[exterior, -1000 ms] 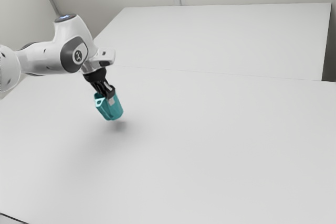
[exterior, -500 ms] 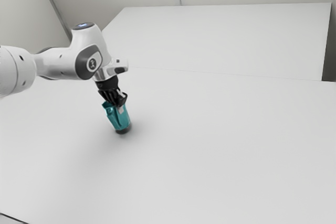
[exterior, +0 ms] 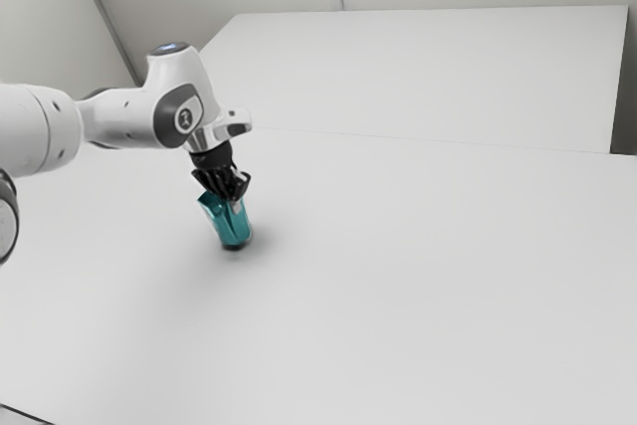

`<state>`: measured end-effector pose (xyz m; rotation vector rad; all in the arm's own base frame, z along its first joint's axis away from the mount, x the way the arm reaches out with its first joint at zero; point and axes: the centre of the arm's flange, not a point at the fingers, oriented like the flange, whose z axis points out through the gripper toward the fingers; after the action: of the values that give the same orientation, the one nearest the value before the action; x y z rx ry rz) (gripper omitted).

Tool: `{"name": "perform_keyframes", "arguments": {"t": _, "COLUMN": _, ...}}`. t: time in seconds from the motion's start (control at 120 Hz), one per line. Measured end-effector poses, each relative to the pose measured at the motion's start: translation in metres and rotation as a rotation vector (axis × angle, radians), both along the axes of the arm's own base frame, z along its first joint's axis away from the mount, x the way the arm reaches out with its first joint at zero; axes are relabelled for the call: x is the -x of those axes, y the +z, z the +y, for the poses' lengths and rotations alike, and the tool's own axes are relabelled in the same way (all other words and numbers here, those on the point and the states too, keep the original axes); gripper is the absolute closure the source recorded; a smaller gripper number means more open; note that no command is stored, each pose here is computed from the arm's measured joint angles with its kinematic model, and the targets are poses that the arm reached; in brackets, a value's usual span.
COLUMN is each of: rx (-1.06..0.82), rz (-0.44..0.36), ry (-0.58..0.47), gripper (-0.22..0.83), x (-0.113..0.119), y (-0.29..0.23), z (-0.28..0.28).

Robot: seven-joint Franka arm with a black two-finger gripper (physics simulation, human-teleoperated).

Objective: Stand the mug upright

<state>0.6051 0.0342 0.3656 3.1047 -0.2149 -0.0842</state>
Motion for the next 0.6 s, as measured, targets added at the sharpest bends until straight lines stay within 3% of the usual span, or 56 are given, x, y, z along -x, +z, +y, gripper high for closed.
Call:
{"name": "perform_keyframes", "arguments": {"t": 0.267, "rx": 0.005, "rz": 0.009, "ry": 0.026, "gripper": 0.46, "x": -0.003, "y": 0.001, "z": -0.004}}
{"name": "perform_keyframes", "arguments": {"t": 0.6, "rx": 0.002, "rz": -0.017, "ry": 0.041, "gripper": 0.37, "x": -0.019, "y": 0.023, "z": -0.010}}
